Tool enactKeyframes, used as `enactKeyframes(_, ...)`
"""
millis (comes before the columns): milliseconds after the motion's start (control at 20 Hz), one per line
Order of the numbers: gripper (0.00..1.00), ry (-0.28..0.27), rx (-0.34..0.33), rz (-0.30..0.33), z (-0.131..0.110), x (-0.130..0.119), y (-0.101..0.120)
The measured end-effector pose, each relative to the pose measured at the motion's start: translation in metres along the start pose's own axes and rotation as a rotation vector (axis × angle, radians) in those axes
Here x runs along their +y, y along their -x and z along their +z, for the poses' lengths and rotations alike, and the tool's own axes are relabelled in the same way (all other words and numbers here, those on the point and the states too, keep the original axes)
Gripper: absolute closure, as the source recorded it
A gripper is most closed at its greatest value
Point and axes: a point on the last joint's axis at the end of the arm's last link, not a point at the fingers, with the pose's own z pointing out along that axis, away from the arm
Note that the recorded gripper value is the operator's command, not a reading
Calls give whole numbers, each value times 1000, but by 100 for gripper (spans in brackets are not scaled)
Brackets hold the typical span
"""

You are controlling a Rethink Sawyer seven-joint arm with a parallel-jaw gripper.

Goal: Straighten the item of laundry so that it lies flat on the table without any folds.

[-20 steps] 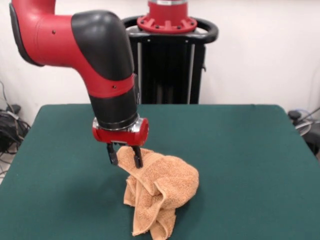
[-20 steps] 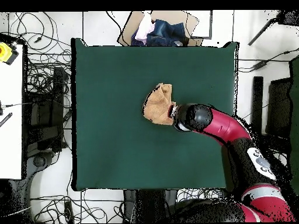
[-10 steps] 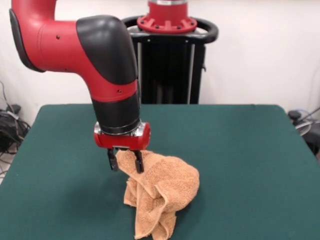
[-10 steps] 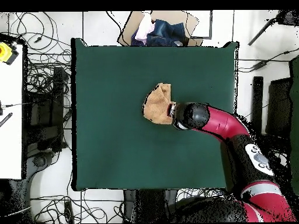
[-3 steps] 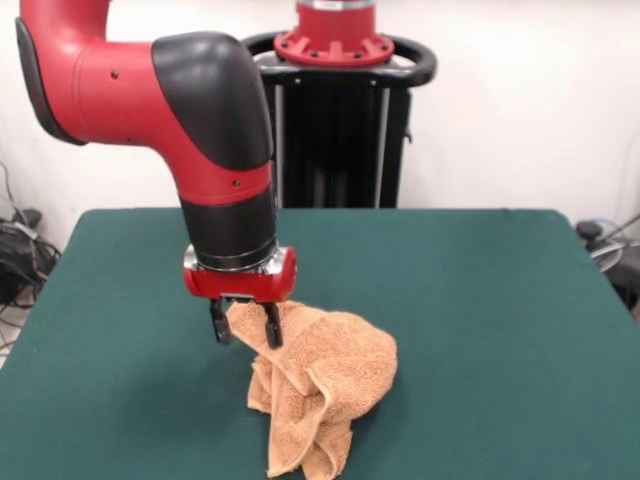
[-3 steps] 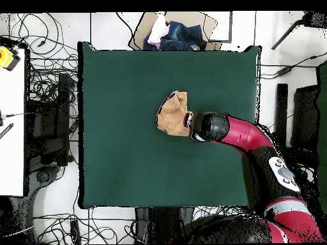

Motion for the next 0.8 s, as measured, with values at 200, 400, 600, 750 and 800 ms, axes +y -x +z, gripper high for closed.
enactKeyframes(200, 0, 3, -12, 8, 3, -5, 8)
enactKeyframes(400, 0, 21, -15, 21, 10, -10, 18)
enactKeyframes(600, 0, 40, -5, 28, 20, -9, 23)
enactKeyframes(750, 0, 51, -2, 29, 24, -7, 25)
enactKeyframes(800, 0, 55, -1, 29, 24, -5, 26)
